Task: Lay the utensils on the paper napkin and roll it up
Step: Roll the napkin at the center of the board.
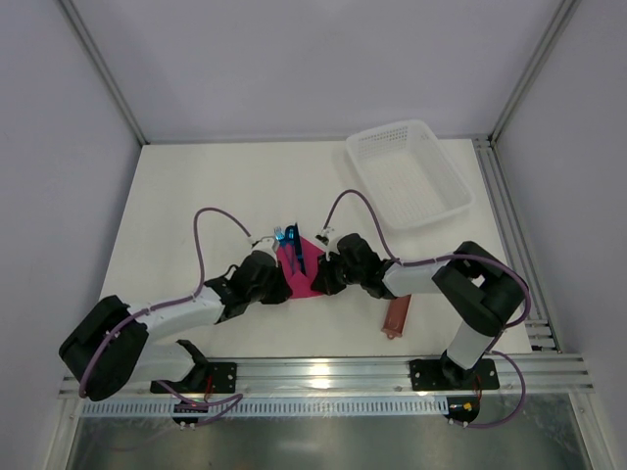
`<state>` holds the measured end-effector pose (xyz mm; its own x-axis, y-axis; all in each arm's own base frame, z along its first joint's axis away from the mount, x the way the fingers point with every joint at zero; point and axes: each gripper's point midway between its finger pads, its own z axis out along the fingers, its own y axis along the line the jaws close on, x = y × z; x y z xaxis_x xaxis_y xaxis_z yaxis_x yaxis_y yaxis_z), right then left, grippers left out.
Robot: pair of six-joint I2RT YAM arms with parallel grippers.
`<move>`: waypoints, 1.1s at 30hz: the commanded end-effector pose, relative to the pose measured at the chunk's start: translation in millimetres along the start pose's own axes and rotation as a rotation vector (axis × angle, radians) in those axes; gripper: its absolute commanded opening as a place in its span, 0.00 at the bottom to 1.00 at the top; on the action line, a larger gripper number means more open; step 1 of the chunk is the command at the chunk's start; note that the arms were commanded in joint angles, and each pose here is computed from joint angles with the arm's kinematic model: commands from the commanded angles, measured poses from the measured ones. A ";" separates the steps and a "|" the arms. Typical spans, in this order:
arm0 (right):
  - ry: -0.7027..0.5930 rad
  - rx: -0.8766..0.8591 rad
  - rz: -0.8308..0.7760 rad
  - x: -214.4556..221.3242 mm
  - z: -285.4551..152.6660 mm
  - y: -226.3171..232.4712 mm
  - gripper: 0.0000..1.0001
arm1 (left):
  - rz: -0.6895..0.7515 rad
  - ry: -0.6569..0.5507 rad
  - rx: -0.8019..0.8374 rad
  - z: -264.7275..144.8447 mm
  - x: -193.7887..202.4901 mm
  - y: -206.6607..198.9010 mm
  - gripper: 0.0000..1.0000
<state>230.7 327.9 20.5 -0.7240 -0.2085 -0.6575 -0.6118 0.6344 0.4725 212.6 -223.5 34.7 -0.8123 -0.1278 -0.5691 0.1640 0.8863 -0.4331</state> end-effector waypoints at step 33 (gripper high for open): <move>0.023 0.164 0.058 -11.9 15.7 53.2 0.04 | -0.015 -0.034 -0.044 6.8 -3.9 7.9 0.14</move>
<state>203.4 369.0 36.1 -0.7744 -0.2154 -0.5949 -0.5234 0.7464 0.4110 213.4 -216.5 23.0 -0.8165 -0.1267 -0.5633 0.1349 0.9067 -0.3995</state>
